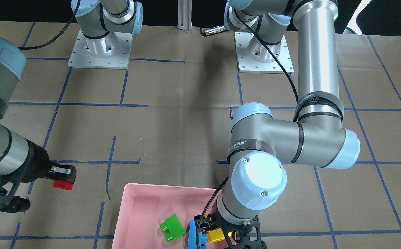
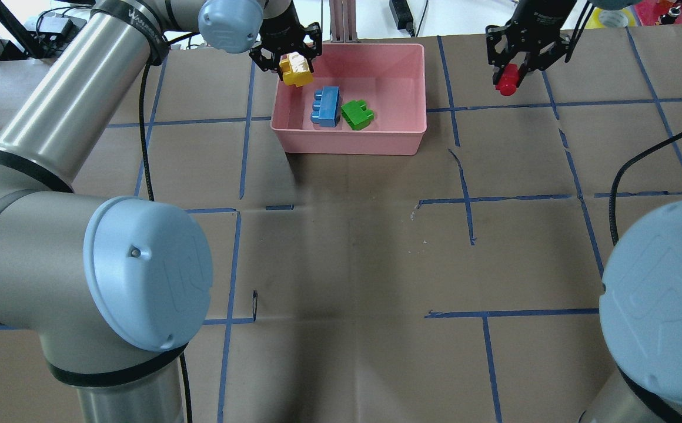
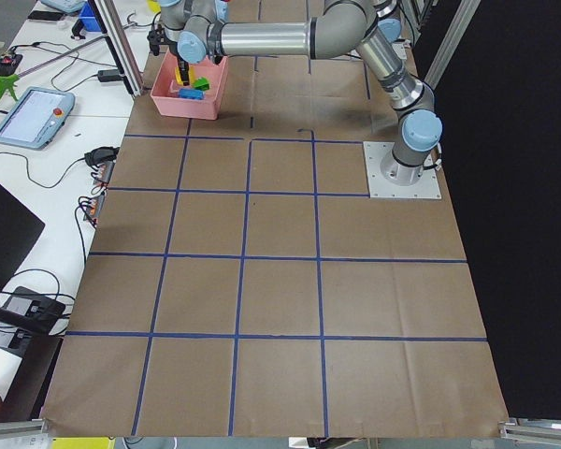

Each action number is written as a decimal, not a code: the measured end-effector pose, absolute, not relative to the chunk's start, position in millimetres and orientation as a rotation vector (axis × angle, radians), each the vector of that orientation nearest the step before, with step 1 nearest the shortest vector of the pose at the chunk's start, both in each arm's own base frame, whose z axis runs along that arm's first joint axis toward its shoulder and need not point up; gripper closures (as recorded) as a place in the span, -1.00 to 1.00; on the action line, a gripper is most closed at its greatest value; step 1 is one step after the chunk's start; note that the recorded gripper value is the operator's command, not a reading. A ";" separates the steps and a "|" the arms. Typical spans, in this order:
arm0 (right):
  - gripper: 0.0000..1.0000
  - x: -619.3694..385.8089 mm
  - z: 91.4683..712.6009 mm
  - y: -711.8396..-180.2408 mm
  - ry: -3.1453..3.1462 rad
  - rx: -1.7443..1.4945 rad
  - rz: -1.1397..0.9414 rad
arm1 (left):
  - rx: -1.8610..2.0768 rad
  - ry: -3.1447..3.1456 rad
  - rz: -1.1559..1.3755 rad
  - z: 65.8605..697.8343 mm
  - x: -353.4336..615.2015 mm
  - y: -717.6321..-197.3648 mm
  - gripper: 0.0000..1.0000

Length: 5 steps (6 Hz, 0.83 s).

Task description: Put all blocks into box

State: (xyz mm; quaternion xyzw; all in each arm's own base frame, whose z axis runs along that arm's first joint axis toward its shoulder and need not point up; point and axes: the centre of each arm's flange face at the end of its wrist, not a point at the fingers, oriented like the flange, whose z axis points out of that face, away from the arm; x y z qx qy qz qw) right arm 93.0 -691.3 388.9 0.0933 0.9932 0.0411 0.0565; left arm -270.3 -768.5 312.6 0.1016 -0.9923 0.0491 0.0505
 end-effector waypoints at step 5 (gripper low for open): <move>0.84 207.9 376.8 -696.3 2.722 0.588 0.107 | 0.256 -3.044 0.221 381.4 -165.7 -766.5 -0.99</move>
